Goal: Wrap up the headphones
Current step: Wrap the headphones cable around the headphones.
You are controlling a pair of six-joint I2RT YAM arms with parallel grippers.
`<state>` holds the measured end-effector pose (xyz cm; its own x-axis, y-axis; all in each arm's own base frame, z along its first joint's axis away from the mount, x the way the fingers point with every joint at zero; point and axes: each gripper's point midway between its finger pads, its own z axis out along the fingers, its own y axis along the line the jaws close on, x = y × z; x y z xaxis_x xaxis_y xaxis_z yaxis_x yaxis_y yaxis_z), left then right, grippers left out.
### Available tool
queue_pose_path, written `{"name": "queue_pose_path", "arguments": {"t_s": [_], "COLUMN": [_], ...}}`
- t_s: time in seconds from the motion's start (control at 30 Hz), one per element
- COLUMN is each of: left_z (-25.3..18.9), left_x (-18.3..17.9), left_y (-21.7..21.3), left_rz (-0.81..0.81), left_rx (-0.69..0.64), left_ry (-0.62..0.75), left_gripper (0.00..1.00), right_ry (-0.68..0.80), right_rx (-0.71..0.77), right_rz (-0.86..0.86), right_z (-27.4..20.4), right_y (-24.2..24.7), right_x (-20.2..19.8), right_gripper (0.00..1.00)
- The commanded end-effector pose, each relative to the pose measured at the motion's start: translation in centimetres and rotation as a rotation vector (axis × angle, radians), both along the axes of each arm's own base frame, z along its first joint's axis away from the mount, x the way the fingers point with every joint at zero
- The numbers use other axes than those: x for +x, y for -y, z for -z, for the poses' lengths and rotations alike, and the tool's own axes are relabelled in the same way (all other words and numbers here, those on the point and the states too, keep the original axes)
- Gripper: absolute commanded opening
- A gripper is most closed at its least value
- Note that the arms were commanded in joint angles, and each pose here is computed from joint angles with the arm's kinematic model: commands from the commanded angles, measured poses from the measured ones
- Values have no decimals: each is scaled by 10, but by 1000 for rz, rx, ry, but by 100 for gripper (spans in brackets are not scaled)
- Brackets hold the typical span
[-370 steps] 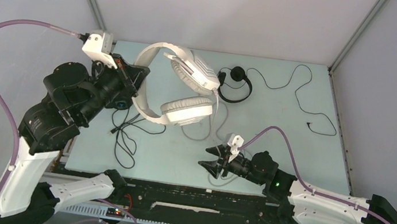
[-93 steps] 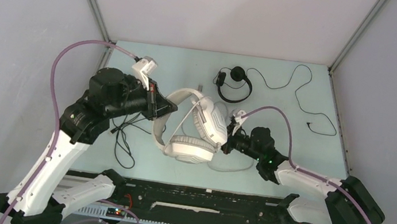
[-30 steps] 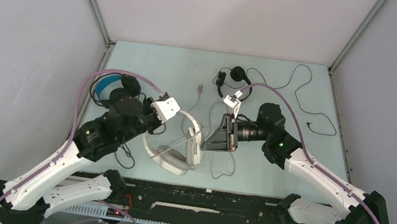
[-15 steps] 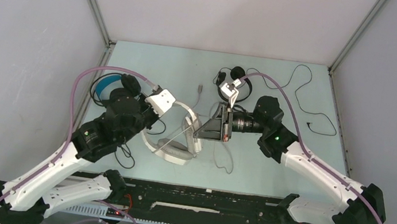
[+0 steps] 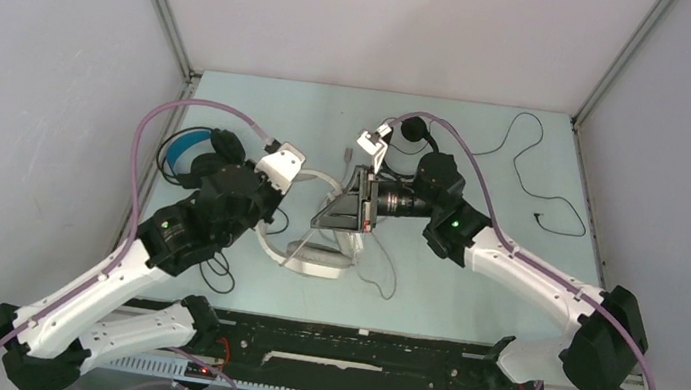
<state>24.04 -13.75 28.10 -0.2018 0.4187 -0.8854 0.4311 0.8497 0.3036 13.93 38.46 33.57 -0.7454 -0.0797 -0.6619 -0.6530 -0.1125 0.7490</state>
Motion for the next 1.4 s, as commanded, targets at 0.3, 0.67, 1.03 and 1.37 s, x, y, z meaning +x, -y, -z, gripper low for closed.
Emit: {"name": "queue_pose_path", "arguments": {"t_s": [0.3,0.67,1.03,1.37], "left_z": [-37,-47,-70,-85], "left_x": [17,18,12,13], "left_y": [-15,-22,-29,-25], "left_rz": [-312,-453,-508,-515], "left_rx": [-292,-385,-504,-602], "left_ry": [14,-37,-28,-26], "left_gripper": [0,0,0,0], "right_ry": [152,244,372,515], "right_rx": [98,16,-104,-98], "right_rz": [25,92,139,150], "right_z": [-45,-25,5,13], "right_y": [-4,-9,-10,-10], "right_x": [-17,-19,-22,-33], "right_gripper": [13,16,18,22]}}
